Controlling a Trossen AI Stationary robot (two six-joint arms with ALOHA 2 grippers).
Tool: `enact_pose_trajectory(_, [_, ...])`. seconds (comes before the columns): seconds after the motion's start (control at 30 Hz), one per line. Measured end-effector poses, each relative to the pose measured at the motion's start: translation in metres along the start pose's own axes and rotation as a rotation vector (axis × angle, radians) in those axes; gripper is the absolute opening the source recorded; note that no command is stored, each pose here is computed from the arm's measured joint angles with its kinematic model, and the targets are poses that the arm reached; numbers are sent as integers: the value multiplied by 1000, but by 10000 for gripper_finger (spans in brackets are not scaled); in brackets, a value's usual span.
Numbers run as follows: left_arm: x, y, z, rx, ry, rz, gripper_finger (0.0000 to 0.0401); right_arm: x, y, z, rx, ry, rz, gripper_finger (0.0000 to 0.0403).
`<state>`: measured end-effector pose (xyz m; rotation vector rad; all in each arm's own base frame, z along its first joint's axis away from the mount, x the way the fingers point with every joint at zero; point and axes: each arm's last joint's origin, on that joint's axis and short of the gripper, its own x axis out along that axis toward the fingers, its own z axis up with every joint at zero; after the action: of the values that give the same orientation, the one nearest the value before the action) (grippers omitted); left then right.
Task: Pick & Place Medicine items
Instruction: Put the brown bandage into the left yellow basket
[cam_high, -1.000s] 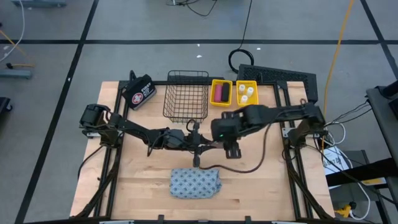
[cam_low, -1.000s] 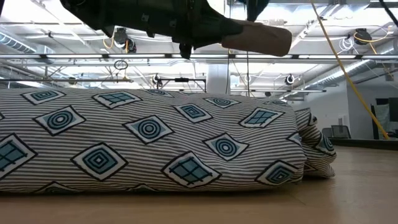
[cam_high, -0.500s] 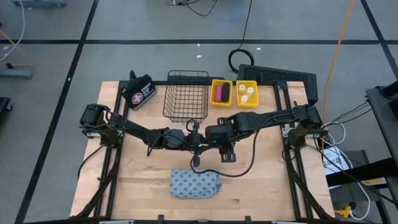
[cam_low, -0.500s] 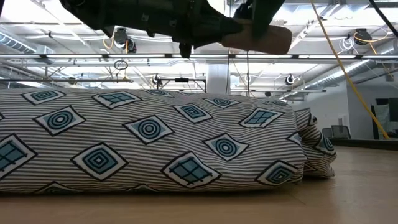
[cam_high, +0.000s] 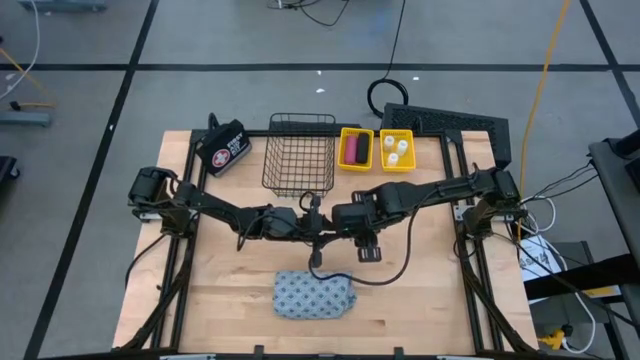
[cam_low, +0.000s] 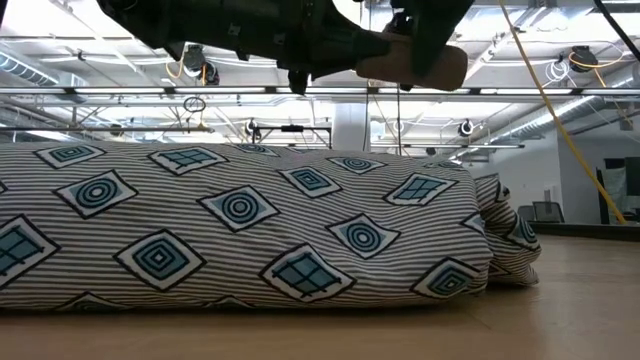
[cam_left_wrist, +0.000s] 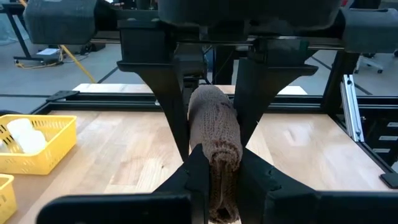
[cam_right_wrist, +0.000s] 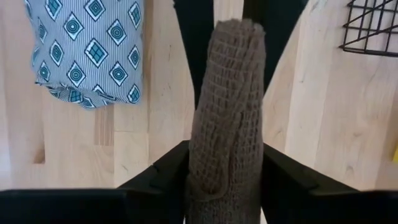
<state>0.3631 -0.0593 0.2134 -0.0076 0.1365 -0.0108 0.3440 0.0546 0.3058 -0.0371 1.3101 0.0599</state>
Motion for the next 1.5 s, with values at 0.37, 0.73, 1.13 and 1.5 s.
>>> enact_pose_trajectory(0.37, [0, 1, -1, -10, 16, 0, 45, -13, 1, 1, 0, -89, 53, 156])
enact_pose_trajectory(0.73, [0, 1, -2, -20, 19, 1, 47, -13, 1, 1, 0, -85, 55, 114])
enact_pose_trajectory(1.13, [-14, -1, 15, 8, 32, -15, 93, -12, 2, -1, 7, -85, 101, 38])
enact_pose_trajectory(1.5, [-82, 10, 77, 2, 36, 78, 107, -20, -9, -10, 101, -92, 102, 42])
